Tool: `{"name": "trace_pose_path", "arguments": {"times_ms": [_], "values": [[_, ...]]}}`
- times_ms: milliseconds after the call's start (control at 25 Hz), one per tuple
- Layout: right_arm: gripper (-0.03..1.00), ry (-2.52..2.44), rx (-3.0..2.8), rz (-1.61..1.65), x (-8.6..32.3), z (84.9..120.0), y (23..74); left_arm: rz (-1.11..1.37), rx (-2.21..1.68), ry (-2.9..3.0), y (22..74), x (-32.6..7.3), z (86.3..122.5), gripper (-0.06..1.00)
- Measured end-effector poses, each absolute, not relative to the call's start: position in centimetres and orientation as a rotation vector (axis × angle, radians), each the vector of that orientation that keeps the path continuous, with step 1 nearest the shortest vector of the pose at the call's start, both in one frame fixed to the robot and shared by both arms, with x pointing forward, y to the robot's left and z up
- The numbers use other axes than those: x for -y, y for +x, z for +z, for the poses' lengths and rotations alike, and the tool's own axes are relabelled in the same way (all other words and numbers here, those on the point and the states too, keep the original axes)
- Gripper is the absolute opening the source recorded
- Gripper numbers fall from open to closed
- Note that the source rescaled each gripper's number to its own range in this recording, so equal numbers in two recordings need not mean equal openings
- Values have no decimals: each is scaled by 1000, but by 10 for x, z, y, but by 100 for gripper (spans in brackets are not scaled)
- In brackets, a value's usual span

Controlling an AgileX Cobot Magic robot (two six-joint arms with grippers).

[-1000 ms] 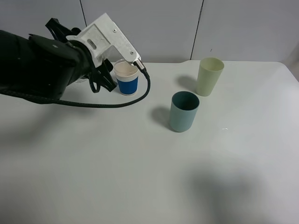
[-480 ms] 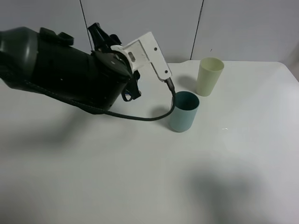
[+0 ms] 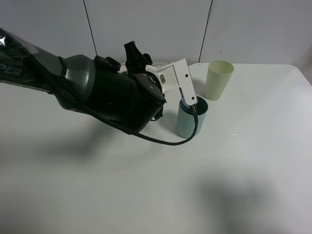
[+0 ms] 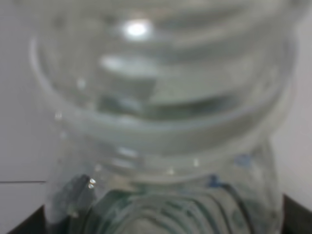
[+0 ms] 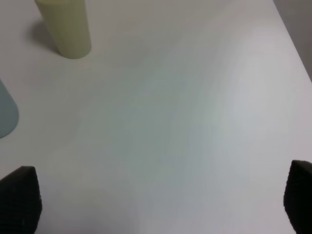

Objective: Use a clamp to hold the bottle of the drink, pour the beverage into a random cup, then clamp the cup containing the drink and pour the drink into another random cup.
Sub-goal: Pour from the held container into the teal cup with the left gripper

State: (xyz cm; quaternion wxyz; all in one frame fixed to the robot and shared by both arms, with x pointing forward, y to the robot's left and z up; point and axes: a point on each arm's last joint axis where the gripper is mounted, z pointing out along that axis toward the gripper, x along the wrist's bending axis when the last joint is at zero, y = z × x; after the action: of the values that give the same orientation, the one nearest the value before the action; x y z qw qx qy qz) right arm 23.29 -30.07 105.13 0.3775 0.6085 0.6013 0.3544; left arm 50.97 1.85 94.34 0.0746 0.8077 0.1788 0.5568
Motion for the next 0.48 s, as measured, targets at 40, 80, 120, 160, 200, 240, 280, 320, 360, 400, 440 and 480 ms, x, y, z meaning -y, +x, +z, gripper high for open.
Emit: {"name": "trace_pose_path", "arguments": {"times_ms": [40, 80, 120, 160, 200, 240, 280, 320, 360, 400, 440, 480], "values": [[100, 1555, -1537, 904, 301, 1051, 233, 1671, -536, 2424, 510, -19, 943, 9], [100, 1554, -1536, 900, 301, 1051, 233, 1671, -535, 2425, 510, -18, 943, 9], [100, 1554, -1535, 897, 301, 1051, 233, 1670, -534, 2424, 510, -17, 943, 9], [100, 1554, -1535, 897, 301, 1051, 233, 1671, -533, 2423, 510, -17, 943, 9], [100, 1554, -1535, 897, 301, 1051, 233, 1673, -528, 2426, 510, -17, 943, 9], [100, 1554, -1535, 897, 301, 1051, 233, 1676, -518, 2429, 511, -17, 943, 9], [100, 1554, -1535, 897, 301, 1051, 233, 1681, -504, 2437, 511, -17, 943, 9], [100, 1554, -1535, 897, 301, 1051, 233, 1685, -494, 2439, 511, -17, 942, 9], [100, 1554, -1535, 897, 301, 1051, 233, 1703, -454, 2455, 511, -16, 942, 9], [100, 1554, -1535, 897, 301, 1051, 233, 1729, -421, 2461, 512, -16, 941, 9], [100, 1554, -1535, 897, 301, 1051, 233, 1744, -393, 2463, 512, -16, 942, 9], [100, 1554, -1535, 897, 301, 1051, 233, 1756, -378, 2461, 512, -16, 942, 9]]}}
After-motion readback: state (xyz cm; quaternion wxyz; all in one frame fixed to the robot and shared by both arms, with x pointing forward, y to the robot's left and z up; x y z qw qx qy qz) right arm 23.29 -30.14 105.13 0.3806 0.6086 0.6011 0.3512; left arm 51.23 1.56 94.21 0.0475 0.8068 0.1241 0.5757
